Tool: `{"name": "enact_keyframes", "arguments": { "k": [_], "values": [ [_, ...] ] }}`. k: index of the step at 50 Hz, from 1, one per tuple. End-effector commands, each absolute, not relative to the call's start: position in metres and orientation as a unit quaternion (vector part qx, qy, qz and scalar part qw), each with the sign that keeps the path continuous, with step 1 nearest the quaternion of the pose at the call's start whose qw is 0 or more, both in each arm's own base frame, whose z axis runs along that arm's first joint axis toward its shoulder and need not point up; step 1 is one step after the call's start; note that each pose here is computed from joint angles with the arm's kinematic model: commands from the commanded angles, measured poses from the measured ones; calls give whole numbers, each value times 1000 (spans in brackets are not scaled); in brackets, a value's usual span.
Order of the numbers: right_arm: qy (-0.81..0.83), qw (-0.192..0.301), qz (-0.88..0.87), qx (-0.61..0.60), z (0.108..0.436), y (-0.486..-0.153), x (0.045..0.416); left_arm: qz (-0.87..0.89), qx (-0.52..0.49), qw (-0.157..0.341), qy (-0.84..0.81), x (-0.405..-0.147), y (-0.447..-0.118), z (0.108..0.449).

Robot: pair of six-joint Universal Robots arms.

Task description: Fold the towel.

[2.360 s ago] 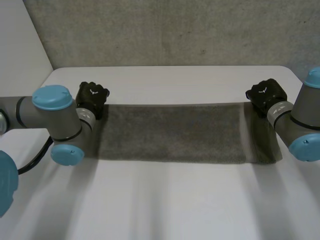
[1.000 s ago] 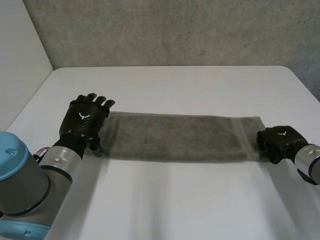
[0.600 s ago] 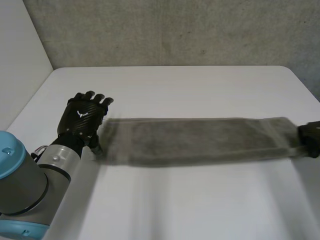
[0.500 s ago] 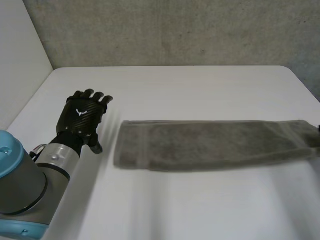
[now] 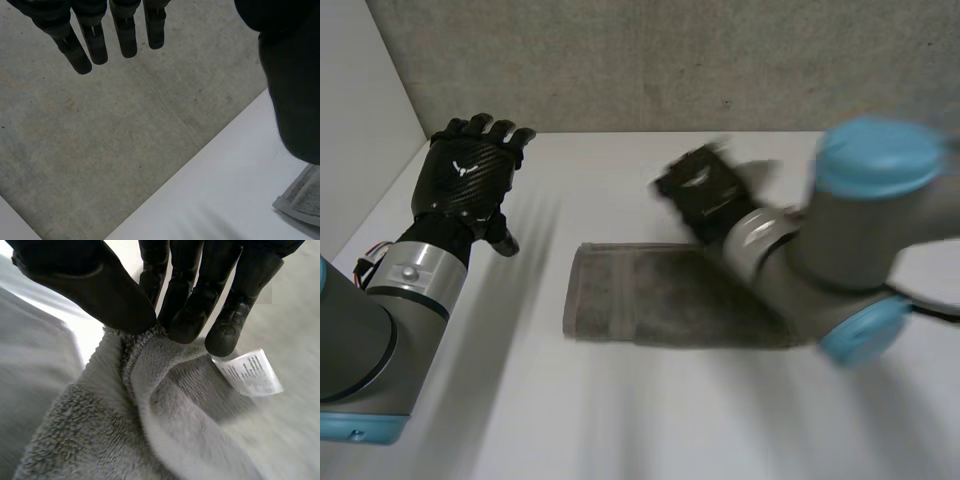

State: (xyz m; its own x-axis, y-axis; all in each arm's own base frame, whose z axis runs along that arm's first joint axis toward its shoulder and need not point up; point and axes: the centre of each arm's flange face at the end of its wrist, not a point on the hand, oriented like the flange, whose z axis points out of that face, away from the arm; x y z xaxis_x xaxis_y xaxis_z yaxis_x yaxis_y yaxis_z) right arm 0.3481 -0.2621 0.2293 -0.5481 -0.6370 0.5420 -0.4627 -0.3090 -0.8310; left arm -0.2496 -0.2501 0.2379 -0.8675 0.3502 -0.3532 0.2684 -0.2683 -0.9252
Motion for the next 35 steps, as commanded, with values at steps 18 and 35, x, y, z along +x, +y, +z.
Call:
{"name": "enact_keyframes", "arguments": {
  "k": [18, 35],
  "values": [
    [621, 133, -608, -476, 200, -223, 346, 743, -275, 60, -607, -275, -248, 226],
    [739, 93, -560, -362, 180, -238, 249, 684, -347, 93, -635, -315, -229, 173]
  ]
}}
